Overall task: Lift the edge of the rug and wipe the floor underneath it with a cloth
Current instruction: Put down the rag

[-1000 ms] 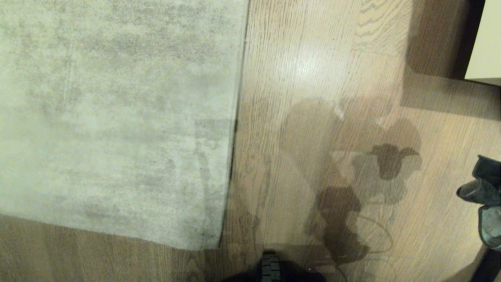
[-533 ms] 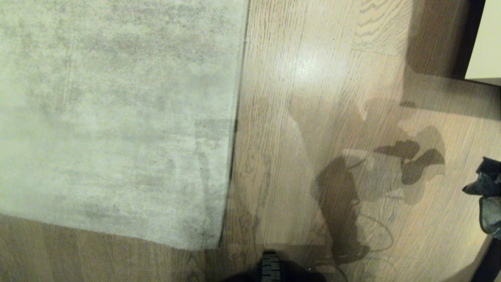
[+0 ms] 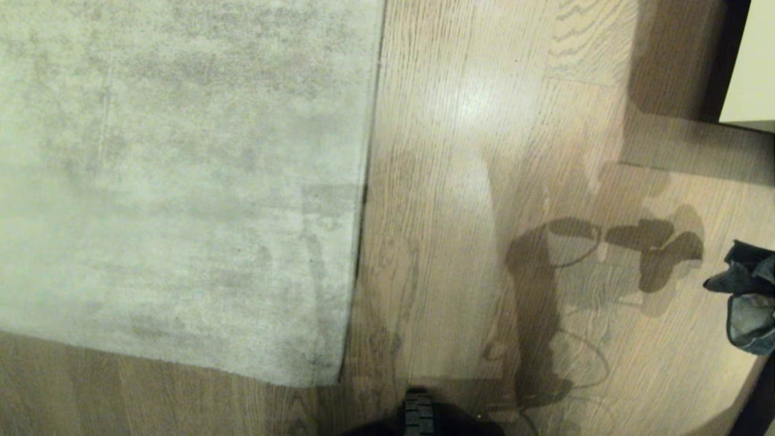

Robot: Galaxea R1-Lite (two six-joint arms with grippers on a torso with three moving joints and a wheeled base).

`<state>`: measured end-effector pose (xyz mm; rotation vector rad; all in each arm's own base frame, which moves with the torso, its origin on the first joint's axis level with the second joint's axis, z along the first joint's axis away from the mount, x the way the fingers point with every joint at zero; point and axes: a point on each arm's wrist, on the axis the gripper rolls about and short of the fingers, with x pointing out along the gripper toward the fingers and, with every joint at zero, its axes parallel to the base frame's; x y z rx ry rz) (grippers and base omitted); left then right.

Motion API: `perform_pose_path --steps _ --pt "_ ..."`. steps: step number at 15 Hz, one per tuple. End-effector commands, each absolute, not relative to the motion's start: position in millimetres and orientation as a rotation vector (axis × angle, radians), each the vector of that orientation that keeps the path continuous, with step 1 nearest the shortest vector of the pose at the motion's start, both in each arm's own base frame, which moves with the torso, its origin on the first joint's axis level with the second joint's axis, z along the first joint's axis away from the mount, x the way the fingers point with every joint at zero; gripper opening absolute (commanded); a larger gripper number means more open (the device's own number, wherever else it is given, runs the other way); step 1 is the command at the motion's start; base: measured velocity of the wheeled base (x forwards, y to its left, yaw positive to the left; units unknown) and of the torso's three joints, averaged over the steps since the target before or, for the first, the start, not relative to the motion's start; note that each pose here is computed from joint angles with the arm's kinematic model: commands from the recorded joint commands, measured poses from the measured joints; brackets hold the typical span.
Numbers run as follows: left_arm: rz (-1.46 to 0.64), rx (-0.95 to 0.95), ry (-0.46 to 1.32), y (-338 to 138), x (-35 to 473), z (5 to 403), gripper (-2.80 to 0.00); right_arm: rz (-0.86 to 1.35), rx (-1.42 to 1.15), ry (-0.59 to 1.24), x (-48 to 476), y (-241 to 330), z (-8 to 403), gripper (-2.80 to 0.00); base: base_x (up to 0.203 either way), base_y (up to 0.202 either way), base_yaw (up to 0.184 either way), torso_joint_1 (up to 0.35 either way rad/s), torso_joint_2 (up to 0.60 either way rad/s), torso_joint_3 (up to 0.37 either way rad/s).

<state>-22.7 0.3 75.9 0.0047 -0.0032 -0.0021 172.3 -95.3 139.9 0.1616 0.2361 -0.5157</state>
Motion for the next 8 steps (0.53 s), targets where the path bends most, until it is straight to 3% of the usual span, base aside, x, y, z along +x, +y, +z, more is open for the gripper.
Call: perform_pose_path --steps 1,8 --pt "-0.002 0.005 -0.003 0.3 -22.7 76.0 -2.8 -0.527 0.169 0.256 175.6 -99.8 135.1 -2.8 0.0 0.0 0.0 0.0 0.0 0.0" --pt "-0.002 0.005 -0.003 0.3 -22.7 76.0 -2.8 -0.476 0.18 0.277 174.9 -98.4 130.5 -2.8 0.0 0.0 0.0 0.0 0.0 0.0"
